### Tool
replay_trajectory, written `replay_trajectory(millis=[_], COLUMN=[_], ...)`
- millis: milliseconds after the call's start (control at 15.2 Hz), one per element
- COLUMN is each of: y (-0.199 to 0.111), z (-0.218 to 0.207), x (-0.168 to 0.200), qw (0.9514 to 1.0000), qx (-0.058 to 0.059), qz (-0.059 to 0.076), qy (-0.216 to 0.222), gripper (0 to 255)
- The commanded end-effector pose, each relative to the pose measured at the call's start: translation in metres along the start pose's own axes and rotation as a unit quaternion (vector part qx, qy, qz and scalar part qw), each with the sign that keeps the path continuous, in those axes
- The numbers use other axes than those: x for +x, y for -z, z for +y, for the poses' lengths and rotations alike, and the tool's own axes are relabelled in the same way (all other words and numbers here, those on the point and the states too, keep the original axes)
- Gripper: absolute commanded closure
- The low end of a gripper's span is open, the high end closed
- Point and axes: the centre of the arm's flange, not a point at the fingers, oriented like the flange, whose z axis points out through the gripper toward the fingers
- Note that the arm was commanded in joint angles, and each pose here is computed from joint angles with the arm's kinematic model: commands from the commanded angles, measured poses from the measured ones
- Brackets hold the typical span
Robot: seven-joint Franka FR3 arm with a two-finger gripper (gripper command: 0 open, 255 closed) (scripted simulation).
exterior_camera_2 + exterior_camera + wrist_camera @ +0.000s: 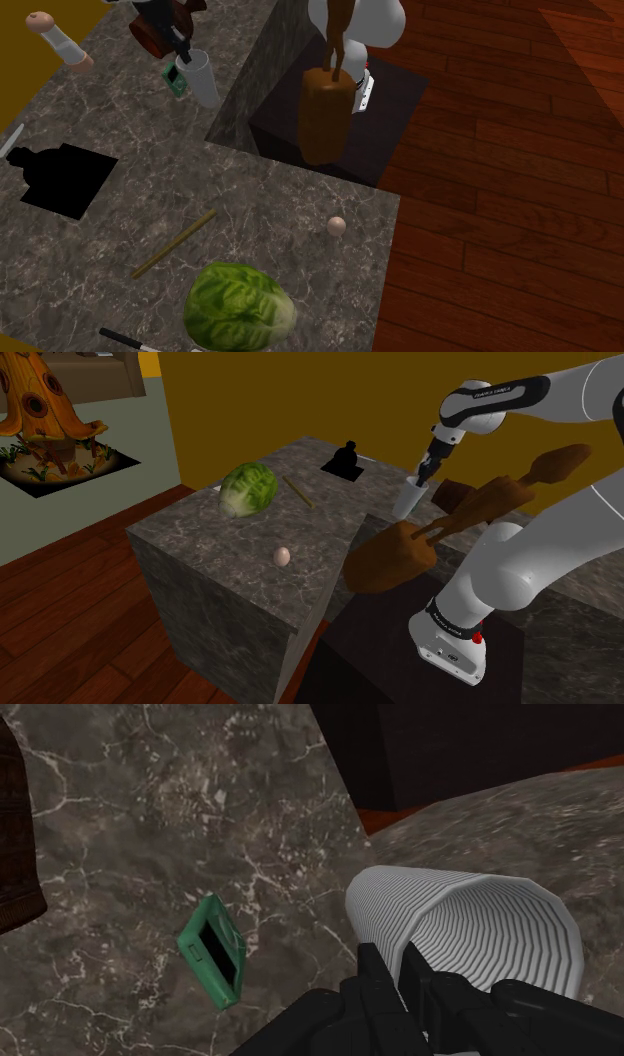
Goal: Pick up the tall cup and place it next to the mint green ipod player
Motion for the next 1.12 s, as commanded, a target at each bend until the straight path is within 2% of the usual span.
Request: replay_trajectory(millis=[0, 132, 198, 528, 792, 1056], y=[-0.024, -0.024, -0.023, -0.024, 0.026, 0.026], z=[0.0, 0.0, 0.002, 0.0, -0.002, -0.002], x=[0.008, 0.008, 0.008, 0.008, 0.012, 0.012], qw=[0.9991, 0.9991, 0.9991, 0.9991, 0.9991, 0.9991], qx=[-0.011, -0.011, -0.011, -0.011, -0.011, -0.011], qz=[-0.041, -0.041, -0.041, -0.041, -0.041, -0.041], qy=[-0.003, -0.003, -0.003, -0.003, -0.003, -0.003], gripper=[255, 255, 0, 0, 0, 0])
